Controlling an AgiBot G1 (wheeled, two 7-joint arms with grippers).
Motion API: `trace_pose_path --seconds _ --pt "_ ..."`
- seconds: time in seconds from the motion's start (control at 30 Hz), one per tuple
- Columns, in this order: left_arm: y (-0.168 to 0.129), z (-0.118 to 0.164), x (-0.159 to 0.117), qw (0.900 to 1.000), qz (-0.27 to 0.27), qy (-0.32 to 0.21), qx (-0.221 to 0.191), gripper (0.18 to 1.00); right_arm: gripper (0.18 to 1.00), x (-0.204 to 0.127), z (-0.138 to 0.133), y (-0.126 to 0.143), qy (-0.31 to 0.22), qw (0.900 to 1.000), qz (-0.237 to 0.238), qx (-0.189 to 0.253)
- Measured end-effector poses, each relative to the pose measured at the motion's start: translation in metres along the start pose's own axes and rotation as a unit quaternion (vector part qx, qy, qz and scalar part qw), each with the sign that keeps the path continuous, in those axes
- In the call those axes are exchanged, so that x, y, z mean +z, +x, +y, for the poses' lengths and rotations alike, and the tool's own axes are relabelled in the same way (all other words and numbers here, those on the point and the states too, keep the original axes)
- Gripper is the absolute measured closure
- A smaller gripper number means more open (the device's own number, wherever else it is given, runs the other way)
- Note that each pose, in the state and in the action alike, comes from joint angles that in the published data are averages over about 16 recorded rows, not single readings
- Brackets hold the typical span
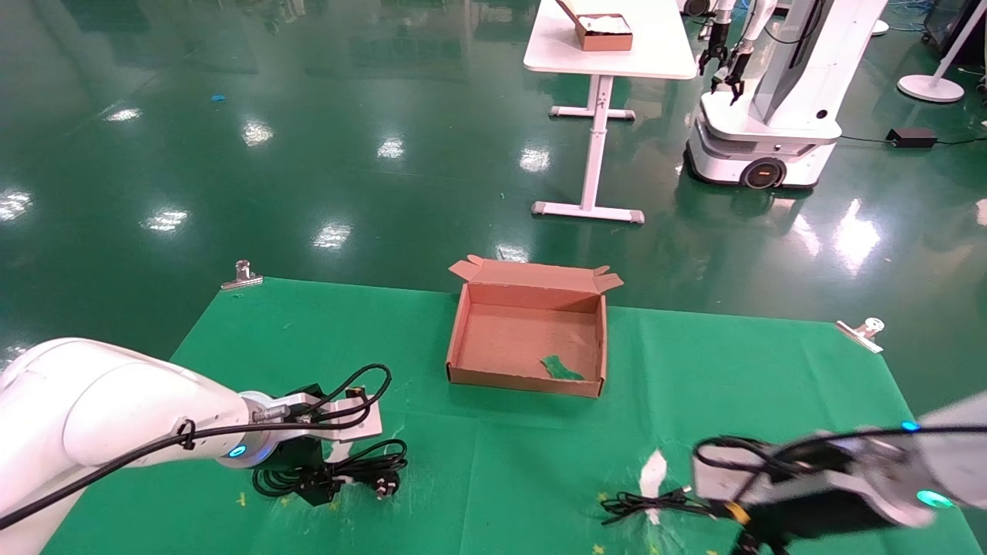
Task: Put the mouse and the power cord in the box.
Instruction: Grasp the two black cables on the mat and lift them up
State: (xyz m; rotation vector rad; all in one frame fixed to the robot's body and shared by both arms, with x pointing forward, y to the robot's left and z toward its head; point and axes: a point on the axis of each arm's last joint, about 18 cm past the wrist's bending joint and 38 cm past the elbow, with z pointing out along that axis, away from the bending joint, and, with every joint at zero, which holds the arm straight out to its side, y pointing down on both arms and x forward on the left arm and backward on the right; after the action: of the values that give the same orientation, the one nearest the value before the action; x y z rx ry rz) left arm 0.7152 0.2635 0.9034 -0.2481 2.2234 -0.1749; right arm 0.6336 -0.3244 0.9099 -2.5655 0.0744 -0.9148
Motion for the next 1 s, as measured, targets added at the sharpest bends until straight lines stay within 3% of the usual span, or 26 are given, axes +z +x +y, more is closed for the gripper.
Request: trace_pose_path --seconds 0.47,1.0 --pt "0.000 0.000 0.000 1.0000 0.000 0.000 0.000 0.184 0.178 0.062 -0.021 0.038 -0.039 0.999 -0.011 -0.020" --pt "0.000 0.000 0.000 1.0000 0.000 0.000 0.000 0.221 0.207 0.073 -0.017 0.041 -0.055 0.998 -0.015 -0.010"
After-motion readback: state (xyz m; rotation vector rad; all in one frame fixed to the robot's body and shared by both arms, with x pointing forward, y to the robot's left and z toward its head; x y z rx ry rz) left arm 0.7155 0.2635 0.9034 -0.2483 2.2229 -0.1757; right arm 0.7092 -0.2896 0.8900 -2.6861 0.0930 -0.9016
